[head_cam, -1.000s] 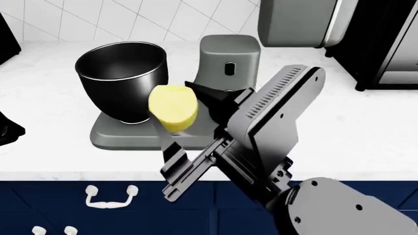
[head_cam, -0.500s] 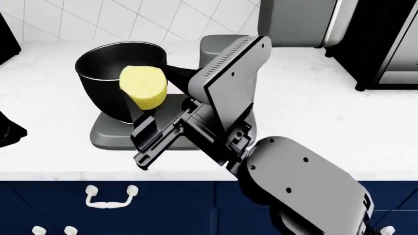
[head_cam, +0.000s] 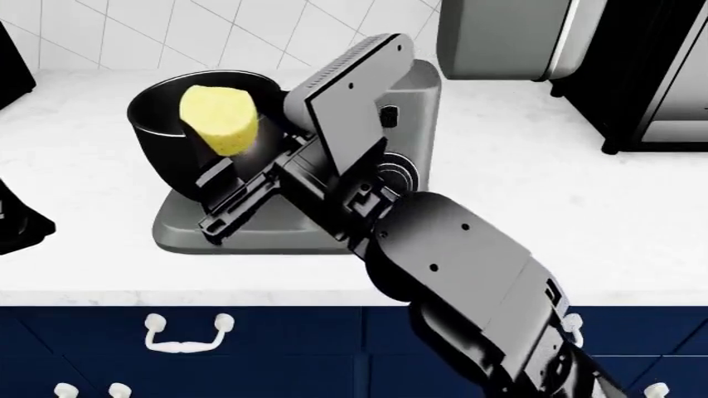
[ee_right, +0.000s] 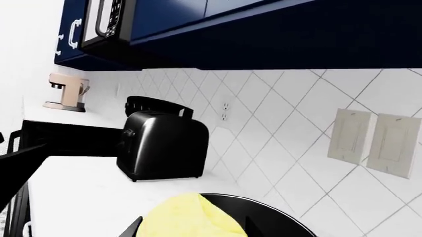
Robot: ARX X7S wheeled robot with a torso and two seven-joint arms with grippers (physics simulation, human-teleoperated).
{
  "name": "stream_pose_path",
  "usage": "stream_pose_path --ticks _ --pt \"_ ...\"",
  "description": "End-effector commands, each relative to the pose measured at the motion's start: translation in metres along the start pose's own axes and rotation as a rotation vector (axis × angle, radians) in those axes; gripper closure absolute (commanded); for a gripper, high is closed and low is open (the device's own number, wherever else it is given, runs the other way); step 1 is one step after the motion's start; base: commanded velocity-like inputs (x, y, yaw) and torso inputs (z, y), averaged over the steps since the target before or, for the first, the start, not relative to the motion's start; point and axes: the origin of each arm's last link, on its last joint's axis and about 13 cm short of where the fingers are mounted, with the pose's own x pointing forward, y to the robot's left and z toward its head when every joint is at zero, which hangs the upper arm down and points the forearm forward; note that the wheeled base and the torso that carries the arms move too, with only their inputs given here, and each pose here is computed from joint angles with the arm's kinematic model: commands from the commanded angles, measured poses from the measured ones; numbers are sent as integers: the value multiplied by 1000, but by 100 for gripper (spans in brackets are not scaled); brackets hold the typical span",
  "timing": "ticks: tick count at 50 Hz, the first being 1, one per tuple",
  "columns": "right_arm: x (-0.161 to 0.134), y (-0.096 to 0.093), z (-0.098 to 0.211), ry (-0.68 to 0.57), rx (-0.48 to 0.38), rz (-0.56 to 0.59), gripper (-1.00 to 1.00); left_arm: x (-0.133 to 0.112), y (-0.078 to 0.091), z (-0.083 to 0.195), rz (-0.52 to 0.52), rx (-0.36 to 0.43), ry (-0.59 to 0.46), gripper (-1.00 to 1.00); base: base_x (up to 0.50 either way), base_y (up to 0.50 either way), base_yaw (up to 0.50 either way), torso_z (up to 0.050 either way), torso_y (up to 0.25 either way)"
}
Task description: Place the cheese in the stand mixer bowl.
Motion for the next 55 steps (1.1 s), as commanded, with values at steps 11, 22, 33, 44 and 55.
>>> stream_pose_path --ticks 11,22,33,44,55 --pt "35 -8 8 -35 3 -7 100 2 -1 -4 -3 -2 20 -100 0 0 0 0 0" --pt "48 -15 7 -20 -12 -25 100 2 0 -4 0 -5 22 -100 0 0 0 0 0" --pt "63 -23 6 -2 -1 -47 100 2 0 -5 -4 -8 27 -100 0 0 0 0 0" --pt "78 -33 -3 18 13 -68 100 2 1 -6 1 -8 30 -100 0 0 0 0 0" --pt "86 -37 -7 39 24 -83 100 2 1 -8 1 -6 31 -100 0 0 0 0 0"
